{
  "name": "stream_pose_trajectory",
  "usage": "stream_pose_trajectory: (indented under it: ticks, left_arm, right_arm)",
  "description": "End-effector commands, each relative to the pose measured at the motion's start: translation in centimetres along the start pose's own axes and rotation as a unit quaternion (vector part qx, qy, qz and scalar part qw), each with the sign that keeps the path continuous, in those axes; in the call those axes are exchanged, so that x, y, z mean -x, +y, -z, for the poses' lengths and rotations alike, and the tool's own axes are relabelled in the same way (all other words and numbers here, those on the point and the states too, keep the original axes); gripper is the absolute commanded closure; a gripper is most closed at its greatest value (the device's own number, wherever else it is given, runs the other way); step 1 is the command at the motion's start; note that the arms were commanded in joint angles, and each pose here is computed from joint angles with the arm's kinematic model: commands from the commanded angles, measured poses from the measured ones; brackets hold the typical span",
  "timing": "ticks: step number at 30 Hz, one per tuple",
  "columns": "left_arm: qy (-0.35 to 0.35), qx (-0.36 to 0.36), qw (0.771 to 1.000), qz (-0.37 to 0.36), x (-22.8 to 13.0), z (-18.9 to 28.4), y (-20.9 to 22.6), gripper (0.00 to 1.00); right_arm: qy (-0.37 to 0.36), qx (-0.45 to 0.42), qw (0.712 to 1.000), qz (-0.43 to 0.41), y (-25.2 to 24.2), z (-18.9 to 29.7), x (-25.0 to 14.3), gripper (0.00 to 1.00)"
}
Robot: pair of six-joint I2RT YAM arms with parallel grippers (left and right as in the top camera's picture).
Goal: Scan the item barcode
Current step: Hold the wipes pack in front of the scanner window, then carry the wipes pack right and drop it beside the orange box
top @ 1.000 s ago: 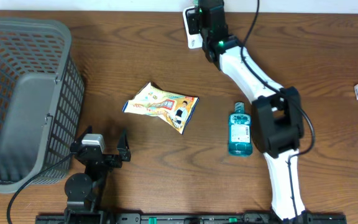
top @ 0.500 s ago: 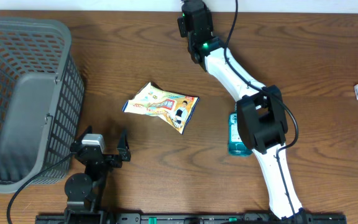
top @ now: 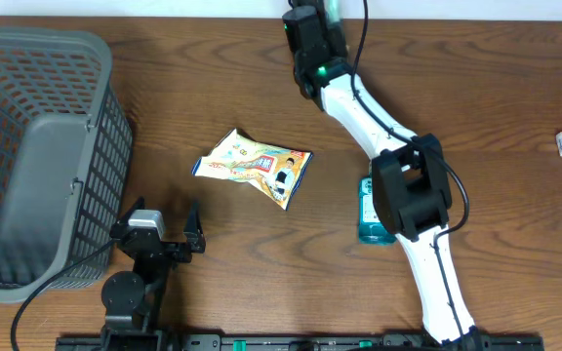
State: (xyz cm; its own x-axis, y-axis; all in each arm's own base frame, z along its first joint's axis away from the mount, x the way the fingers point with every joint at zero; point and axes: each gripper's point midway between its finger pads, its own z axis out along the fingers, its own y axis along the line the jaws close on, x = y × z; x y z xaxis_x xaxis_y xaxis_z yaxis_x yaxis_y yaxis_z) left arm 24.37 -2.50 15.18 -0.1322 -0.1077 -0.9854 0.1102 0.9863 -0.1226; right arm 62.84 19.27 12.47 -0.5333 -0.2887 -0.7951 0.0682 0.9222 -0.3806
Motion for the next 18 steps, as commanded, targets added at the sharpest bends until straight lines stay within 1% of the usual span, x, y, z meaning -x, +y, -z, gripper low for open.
stream_pose_trajectory:
  ticks: [1,4,8,13,18]
  left_arm:
    - [0.021,-0.004,1.000,-0.005,-1.6,-0.2,-0.1,0.02]
    - [0.021,-0.004,1.000,-0.005,-1.6,-0.2,-0.1,0.02]
    - [0.021,-0.004,1.000,-0.005,-1.6,-0.2,0.0,0.02]
    - [0.021,-0.004,1.000,-0.005,-1.6,-0.2,-0.1,0.02]
    - [0.021,-0.004,1.000,-0.005,-1.6,-0.2,-0.1,0.02]
  right_arm:
    - [-0.014,-0.071,0.997,-0.026,-8.2,4.3,5.3,0.99]
    - [0.033,-0.094,0.994,-0.033,-12.2,4.1,3.4,0.99]
    - [0.109,-0.132,0.984,-0.050,-18.1,3.2,-0.5,0.99]
    - [0.216,-0.184,0.954,-0.097,-26.3,1.8,-7.5,0.99]
    - [0.292,-0.177,0.929,-0.146,-32.5,1.0,-13.3,0.99]
